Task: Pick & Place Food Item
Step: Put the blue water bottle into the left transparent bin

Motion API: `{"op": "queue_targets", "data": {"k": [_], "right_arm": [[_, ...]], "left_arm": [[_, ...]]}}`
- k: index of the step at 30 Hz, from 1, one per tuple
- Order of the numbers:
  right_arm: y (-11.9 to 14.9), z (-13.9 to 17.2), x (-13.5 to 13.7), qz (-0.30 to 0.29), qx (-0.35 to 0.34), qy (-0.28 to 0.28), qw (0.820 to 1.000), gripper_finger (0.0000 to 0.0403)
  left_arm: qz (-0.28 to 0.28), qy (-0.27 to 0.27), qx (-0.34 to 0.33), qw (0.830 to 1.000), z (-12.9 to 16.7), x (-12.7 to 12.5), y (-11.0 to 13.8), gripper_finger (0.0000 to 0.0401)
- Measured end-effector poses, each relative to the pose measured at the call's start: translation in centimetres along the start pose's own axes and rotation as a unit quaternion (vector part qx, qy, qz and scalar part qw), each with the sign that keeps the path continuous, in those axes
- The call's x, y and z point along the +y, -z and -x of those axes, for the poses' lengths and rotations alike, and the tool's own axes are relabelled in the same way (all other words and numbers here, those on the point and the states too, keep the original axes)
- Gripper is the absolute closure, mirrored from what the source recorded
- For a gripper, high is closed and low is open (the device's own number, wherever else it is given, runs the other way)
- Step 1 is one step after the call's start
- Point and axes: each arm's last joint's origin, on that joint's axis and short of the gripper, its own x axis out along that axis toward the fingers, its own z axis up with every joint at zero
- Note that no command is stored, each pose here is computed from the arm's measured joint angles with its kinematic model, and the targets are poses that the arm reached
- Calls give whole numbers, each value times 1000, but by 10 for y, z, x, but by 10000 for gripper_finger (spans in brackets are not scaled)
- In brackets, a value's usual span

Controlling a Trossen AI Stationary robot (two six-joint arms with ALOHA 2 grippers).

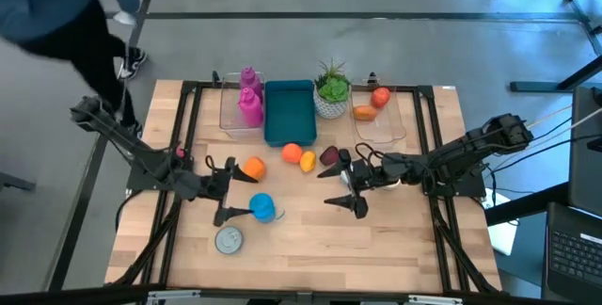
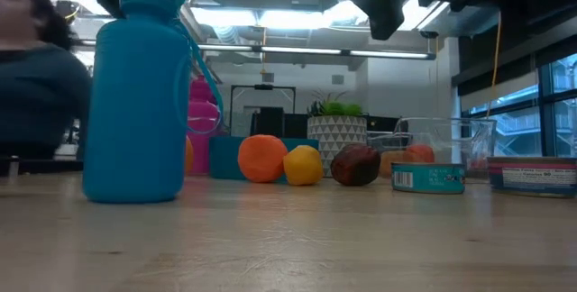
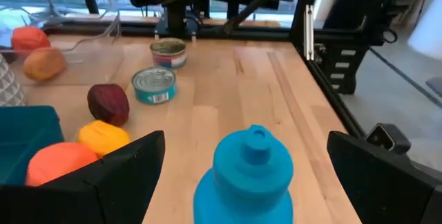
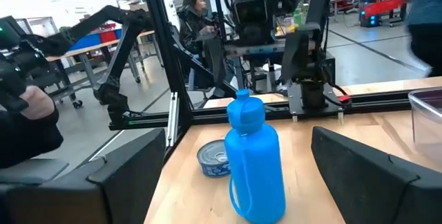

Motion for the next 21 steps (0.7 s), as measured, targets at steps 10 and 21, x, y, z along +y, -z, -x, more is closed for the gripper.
{"op": "queue_targets", "data": {"k": [10, 21], "right_arm": [[0, 0, 0, -6, 0, 0, 1000, 46], [0, 0, -1, 1, -2, 13, 1000, 46]], "left_arm": [[17, 4, -39, 999, -2, 4, 20, 8], [10, -6, -77, 997, -1, 3, 13, 8]]}}
